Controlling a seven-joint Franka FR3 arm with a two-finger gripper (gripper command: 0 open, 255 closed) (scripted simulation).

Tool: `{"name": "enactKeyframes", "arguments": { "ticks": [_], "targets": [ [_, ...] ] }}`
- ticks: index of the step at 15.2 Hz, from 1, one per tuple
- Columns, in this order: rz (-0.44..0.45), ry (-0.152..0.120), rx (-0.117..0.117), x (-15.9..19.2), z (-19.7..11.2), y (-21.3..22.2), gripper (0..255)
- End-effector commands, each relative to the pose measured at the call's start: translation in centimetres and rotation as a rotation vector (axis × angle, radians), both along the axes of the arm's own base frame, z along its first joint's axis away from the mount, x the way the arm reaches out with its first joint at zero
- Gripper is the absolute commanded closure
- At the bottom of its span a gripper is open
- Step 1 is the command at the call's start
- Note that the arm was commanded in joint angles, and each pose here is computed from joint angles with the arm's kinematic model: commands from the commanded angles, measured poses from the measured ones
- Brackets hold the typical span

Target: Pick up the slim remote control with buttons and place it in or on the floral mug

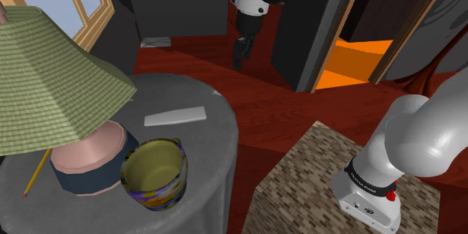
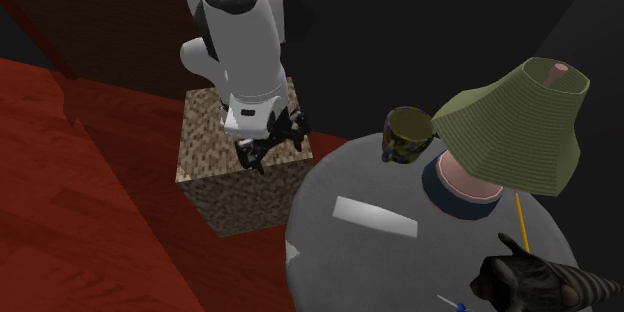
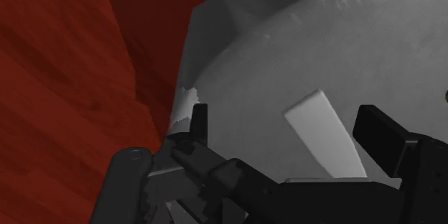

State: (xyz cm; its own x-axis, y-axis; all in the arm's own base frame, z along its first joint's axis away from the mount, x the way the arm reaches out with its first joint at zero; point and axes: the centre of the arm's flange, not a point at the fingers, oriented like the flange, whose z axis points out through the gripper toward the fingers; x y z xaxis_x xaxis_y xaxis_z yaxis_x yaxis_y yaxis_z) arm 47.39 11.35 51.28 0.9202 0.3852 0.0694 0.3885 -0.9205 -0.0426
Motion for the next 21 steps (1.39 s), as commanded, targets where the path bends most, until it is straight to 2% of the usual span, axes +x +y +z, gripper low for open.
{"name": "enactKeyframes", "arguments": {
  "ticks": [1,11,21],
  "targets": [
    [0.063,0.002,-0.008,1.8,-1.4,1.9,0],
    [0.369,0.014,-0.051,8.2,-7.9,12.1,0],
    [0.657,0.025,-0.091,11.0,-14.5,22.8,0]
  ]
}}
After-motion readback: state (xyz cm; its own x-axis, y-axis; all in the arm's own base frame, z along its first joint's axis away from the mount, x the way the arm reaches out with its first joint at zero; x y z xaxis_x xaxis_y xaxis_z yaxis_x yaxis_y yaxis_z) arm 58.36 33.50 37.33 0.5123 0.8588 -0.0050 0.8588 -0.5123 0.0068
